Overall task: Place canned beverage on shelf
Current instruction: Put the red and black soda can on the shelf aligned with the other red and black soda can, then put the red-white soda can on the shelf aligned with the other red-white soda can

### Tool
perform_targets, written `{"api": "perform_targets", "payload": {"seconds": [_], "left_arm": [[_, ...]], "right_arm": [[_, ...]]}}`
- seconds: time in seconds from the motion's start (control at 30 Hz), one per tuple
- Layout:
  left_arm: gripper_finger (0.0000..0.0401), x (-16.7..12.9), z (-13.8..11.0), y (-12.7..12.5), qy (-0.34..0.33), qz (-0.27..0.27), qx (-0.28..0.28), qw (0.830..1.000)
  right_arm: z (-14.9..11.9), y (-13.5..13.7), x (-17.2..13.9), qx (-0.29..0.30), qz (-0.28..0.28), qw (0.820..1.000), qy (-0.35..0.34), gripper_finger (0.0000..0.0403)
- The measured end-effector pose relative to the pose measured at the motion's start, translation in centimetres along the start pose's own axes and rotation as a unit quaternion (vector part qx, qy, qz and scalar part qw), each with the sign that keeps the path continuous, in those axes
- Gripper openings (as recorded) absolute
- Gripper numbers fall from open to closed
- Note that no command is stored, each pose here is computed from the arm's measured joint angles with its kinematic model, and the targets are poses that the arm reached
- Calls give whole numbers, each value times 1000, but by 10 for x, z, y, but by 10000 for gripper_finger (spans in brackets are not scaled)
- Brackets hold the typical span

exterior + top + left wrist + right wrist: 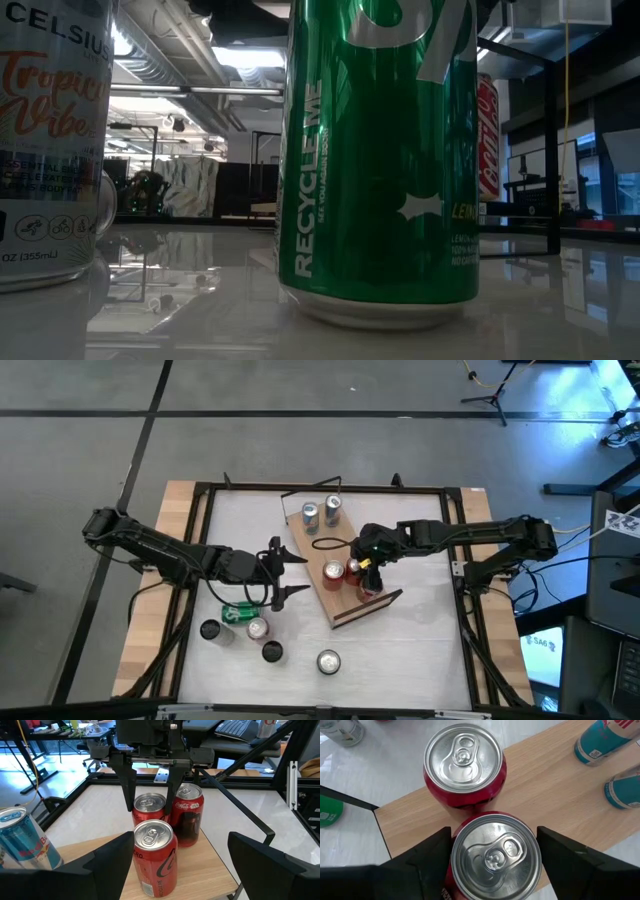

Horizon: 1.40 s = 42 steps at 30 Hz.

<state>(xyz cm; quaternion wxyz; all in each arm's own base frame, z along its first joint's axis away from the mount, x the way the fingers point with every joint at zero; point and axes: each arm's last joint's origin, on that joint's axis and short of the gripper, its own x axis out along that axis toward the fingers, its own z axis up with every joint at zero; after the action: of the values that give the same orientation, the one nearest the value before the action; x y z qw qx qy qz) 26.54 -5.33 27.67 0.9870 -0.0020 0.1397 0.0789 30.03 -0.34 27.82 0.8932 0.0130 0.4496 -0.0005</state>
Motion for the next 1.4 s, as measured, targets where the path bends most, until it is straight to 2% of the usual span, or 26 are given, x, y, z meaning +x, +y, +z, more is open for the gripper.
{"api": "perform_targets", "payload": {"seconds": [0.57,0.67,0.9,1.03,1.17,1.4], "left_arm": [[311,0,0,0,0,0,0,1000],[311,0,0,0,0,0,0,1000],[311,0,0,0,0,0,0,1000],[311,0,1,0,-1,0,-9,1000],[311,-3,16,-2,10,-17,-28,999],[311,-25,56,-6,102,-22,-58,993]], "right_arm": [[0,0,0,0,0,1000,0,280],[0,0,0,0,0,1000,0,301],[0,0,0,0,0,1000,-1,383],[0,0,0,0,0,1000,-1,396],[0,0,-3,0,0,1000,-4,384],[1,1,-19,-1,1,1000,-28,379]]}}
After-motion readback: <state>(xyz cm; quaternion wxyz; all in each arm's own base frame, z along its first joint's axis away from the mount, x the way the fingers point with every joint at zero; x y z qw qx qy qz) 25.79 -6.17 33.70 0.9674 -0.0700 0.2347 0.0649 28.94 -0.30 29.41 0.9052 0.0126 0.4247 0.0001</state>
